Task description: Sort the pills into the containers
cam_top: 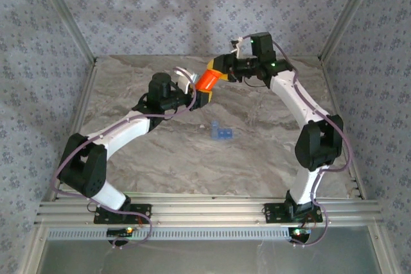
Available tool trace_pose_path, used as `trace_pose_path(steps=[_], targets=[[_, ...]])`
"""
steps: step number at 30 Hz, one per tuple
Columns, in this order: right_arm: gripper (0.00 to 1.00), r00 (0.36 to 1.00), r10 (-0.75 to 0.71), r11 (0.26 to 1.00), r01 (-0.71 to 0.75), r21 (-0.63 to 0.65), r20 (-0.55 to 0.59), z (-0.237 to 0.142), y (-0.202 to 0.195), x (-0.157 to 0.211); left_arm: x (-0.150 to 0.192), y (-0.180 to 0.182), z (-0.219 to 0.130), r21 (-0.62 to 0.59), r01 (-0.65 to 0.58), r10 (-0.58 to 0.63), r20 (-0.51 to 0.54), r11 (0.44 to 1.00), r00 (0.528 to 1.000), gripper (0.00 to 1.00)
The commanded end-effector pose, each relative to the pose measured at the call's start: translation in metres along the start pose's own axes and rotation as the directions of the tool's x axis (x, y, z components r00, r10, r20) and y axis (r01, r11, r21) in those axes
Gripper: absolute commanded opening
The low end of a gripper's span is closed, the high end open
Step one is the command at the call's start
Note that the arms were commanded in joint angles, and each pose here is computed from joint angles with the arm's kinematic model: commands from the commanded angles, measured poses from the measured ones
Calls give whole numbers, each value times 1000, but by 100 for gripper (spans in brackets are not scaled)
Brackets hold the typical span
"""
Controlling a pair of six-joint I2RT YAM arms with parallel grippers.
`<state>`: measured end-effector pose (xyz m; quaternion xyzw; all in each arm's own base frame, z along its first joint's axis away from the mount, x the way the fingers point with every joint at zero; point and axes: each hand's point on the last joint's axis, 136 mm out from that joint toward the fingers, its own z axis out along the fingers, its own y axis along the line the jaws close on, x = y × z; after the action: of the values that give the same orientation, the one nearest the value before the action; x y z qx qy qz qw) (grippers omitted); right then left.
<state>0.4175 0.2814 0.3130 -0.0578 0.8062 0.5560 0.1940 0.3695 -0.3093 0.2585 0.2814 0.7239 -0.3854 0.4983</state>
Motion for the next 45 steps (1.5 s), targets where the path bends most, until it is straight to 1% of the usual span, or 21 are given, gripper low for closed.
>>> trace_pose_path(steps=[1,2,5,7,8,9,10,13,16,20,23,28,34,37,40,43,45], targets=[[45,978,-199,973,205,-103,67,-19,34,-16,-44,-2,-10,12,37,-38,134,999,990,0],[55,977,-200,973,206,-107,70,-20,38,-17,-44,-2,-10,12,34,-35,132,999,991,0],[76,979,-174,981,182,-66,105,-28,42,-25,-43,-1,-10,2,20,-20,119,1000,993,0],[85,984,-100,995,102,-9,147,-37,36,-33,-41,1,-9,-10,5,-4,107,1000,994,0],[87,983,-81,997,79,13,165,-42,34,-36,-39,2,-9,-21,-2,4,98,1000,995,0],[88,977,-37,999,30,36,208,-47,30,-44,-38,4,-9,-31,-10,13,92,999,996,0],[88,976,25,996,-42,75,217,-50,22,-44,-37,6,-10,-46,-21,25,89,999,996,0],[88,962,118,976,-158,150,247,-54,8,-44,-37,11,-10,-77,-51,57,86,996,995,0],[88,950,184,954,-235,189,253,-50,1,-41,-38,14,-10,-97,-74,81,78,993,994,0],[89,951,195,949,-245,197,242,-38,5,-41,-40,16,-9,-107,-86,95,79,991,992,0],[89,958,192,954,-233,188,214,-24,11,-40,-39,15,-8,-103,-85,94,78,991,993,0],[89,967,196,950,-228,214,161,-3,11,-28,-39,11,-7,-97,-89,97,76,991,992,0],[85,973,193,952,-217,217,127,12,12,-20,-41,9,-7,-94,-91,99,80,991,992,0],[82,974,190,953,-214,216,125,14,12,-19,-42,8,-6,-91,-91,98,82,992,992,0],[76,974,188,953,-212,215,124,14,12,-19,-42,7,-6,-90,-90,97,82,992,992,0],[65,975,184,955,-207,214,121,13,12,-19,-42,7,-6,-90,-90,97,81,992,992,0],[55,977,179,956,-200,214,115,13,12,-18,-42,6,-5,-86,-90,97,81,992,992,0]])
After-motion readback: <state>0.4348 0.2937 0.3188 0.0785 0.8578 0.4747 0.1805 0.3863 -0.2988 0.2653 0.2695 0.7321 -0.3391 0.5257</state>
